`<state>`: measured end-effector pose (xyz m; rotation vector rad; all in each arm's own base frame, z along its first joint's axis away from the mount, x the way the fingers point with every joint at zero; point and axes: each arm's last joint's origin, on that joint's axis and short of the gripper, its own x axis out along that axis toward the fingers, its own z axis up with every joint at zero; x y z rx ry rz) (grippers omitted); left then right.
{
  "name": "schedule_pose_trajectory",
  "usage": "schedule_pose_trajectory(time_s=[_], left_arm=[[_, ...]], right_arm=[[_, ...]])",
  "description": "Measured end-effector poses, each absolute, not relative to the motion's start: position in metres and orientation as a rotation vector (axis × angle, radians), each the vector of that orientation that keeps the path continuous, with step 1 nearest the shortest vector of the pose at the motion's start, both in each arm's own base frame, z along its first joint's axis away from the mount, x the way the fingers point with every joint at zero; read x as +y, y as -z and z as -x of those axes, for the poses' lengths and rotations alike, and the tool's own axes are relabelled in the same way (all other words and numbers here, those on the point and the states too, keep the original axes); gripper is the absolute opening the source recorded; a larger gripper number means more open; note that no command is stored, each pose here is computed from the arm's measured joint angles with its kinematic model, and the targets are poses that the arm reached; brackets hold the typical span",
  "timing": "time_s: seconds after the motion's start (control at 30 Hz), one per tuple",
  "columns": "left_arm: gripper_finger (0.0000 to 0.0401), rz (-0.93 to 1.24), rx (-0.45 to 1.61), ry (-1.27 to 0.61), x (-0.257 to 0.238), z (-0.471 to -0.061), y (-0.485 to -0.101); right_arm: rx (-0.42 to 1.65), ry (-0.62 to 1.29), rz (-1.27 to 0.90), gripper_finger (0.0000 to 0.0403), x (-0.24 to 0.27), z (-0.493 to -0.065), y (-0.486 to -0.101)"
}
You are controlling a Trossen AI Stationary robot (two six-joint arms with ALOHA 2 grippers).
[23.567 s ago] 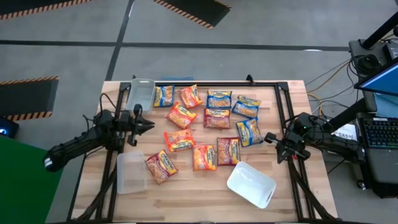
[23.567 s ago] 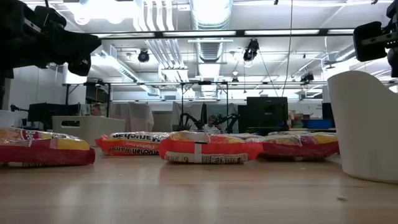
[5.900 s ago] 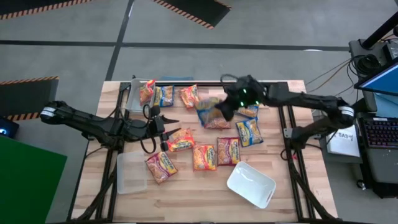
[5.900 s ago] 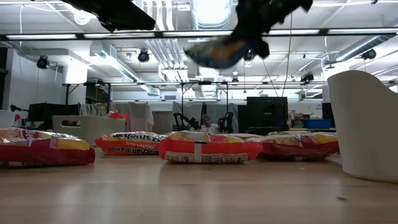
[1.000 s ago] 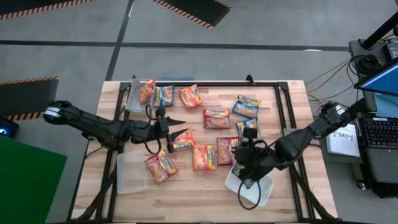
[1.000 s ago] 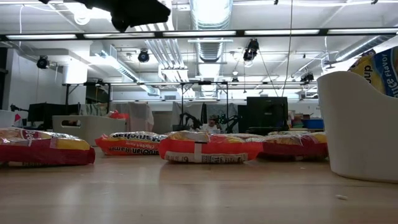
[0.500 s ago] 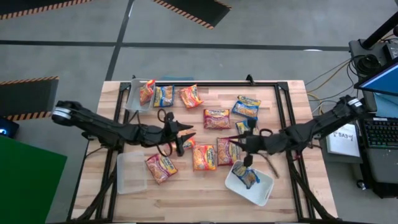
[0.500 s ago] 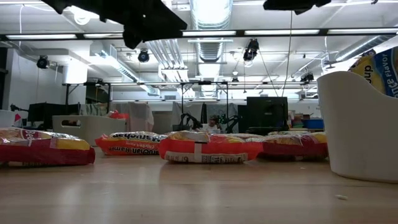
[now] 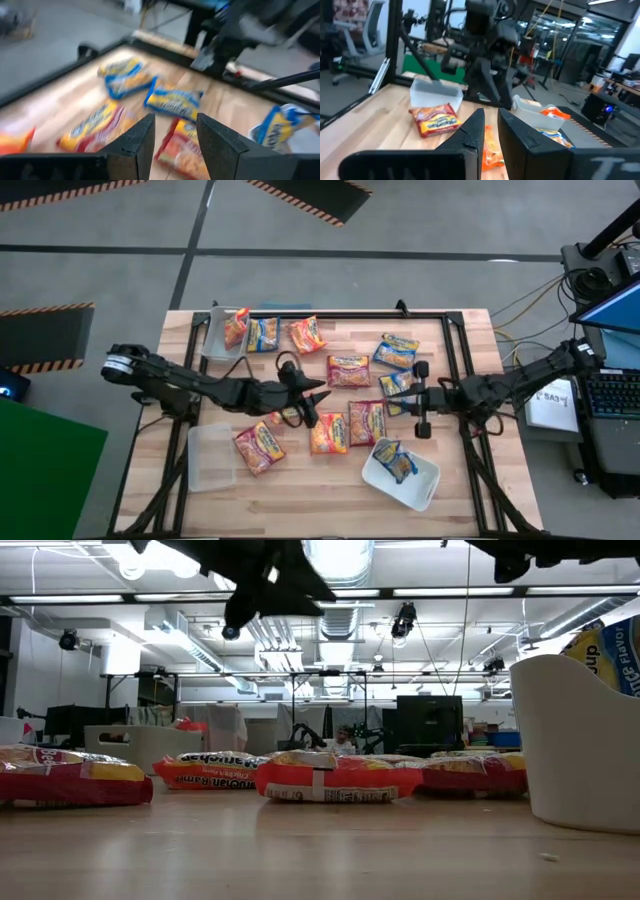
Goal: Sort Maruchan noodles
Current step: Put the red noodle pack into the transparent bin
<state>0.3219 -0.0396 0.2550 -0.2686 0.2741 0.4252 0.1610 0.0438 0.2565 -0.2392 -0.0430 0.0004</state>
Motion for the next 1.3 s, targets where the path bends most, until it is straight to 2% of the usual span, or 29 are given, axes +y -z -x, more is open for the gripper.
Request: schedule_pose_trajectory(time_s=[0.17, 0.4, 0.6, 0.7, 0.97, 1.13, 1.3], left_arm=[[0.0127, 0.41, 0.369, -0.539, -0.024, -0.331, -0.243], [0.0127, 0.575, 0.376, -0.641, -0.001, -0.342, -0.224], [0.0127, 0.615, 0.395, -0.716, 0.022, -0.361, -0.207], [0.0131, 0.725, 0.396, -0.726, 0.033, -0.372, -0.201], [0.0191, 0.811, 0.449, -0.757, 0.06, -0.393, -0.179], [0.023, 0.813, 0.48, -0.81, 0.075, -0.395, -0.161], [0.0252, 0.834, 0.454, -0.839, 0.084, -0.393, -0.149]], right_arm=[[-0.077, 0.007, 0.2, 0.0043, 0.039, -0.148, -0.253], [-0.051, 0.004, 0.168, 0.0043, 0.035, -0.138, -0.25], [-0.021, 0.0, 0.148, 0.0043, 0.034, -0.134, -0.247], [-0.005, -0.001, 0.147, 0.0043, 0.034, -0.134, -0.246], [0.043, -0.004, 0.141, 0.0043, 0.034, -0.134, -0.241], [0.044, -0.004, 0.142, 0.0043, 0.034, -0.134, -0.241], [0.043, -0.004, 0.142, 0.0043, 0.034, -0.134, -0.241]])
